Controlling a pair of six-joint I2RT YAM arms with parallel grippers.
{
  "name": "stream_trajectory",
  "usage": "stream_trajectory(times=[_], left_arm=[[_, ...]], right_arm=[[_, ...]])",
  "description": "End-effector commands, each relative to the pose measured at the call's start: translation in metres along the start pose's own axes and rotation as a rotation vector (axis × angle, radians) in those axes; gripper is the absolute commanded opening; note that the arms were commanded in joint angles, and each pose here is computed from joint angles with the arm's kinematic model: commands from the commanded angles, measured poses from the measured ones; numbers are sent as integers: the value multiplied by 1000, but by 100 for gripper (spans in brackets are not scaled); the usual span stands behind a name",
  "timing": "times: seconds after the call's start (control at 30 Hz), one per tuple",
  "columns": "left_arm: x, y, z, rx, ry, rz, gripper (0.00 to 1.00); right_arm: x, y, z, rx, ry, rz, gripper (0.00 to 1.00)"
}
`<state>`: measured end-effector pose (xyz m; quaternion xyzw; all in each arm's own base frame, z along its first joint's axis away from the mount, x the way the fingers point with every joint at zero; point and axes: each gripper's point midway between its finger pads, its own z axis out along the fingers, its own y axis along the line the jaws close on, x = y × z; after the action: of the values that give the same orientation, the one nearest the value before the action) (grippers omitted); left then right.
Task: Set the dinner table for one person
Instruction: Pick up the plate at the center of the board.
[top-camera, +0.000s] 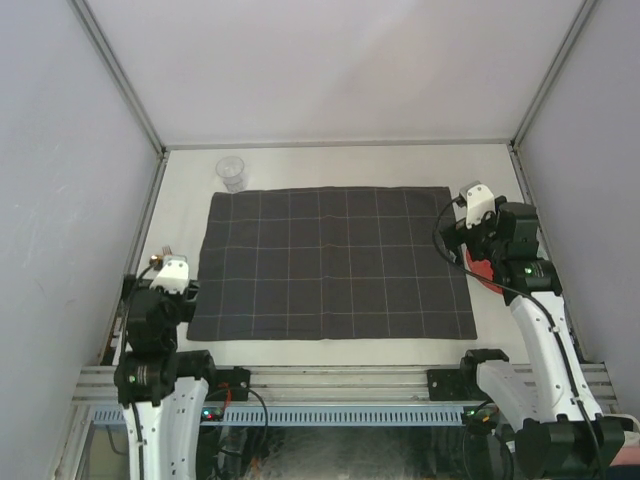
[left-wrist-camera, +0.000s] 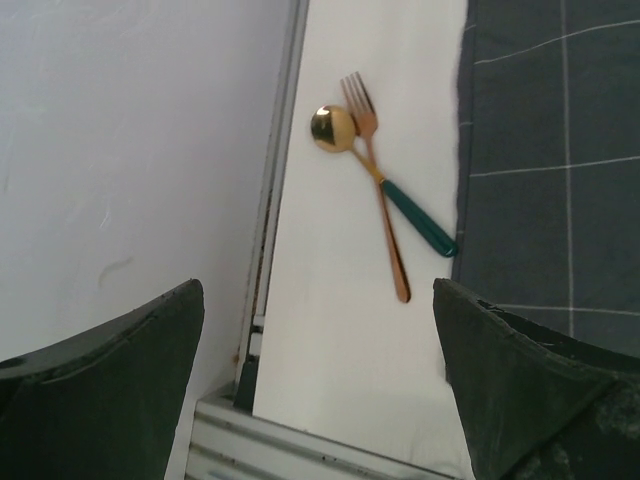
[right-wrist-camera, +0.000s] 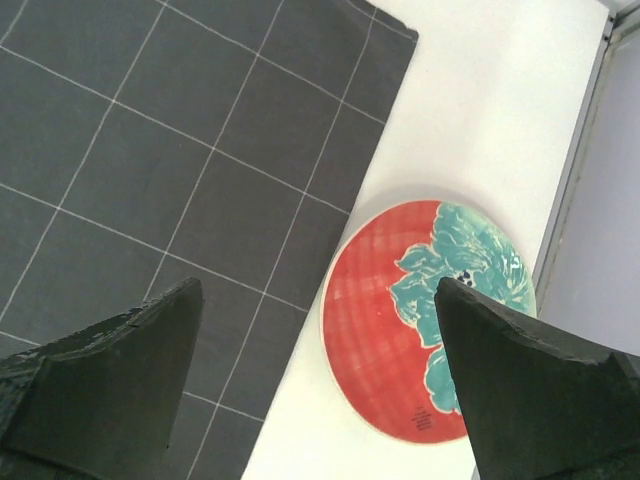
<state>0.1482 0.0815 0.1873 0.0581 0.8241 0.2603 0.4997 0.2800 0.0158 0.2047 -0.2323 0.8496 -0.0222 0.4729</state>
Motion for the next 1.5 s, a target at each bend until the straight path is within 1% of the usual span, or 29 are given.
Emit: stream_trajectory(times=[0.0,0.13,0.3,0.37,0.47,0.6,0.7,0.77,0.87,0.97,1.13,1.27,1.47], left_arm=[[-39,-10,19,74,-91,-43,100],[-55,-15,27,132,-92,-36,100],[-62,-15,28,145,-86,-37,100],[-61,-12,28,122,-96,-46,100],[-58,-10,27,103,-106,-52,100],[-51,-5,24,72,-98,-17,100],[-49,3,23,22,-107,-4,100],[-48,3,23,20,-110,0,100],[-47,3,21,26,-105,12,100],[-46,7,21,9,-100,23,100],[-44,11,21,-12,-87,45,100],[-47,11,22,-9,-89,43,100],[-49,7,25,12,-84,32,100]], right_arm=[[1,-5,-11,54,-2,-31,100],[22,-1,-13,60,123,-175,100],[44,5,-4,86,321,-421,100],[48,6,2,97,358,-498,100],[54,7,13,91,384,-552,100],[75,0,24,135,488,-673,100],[90,-4,28,130,540,-659,100],[96,-2,31,105,563,-662,100],[113,6,35,58,640,-667,100],[128,4,36,67,708,-689,100],[133,5,40,67,695,-688,100],[137,1,41,78,732,-706,100],[150,-10,45,89,782,-677,100]])
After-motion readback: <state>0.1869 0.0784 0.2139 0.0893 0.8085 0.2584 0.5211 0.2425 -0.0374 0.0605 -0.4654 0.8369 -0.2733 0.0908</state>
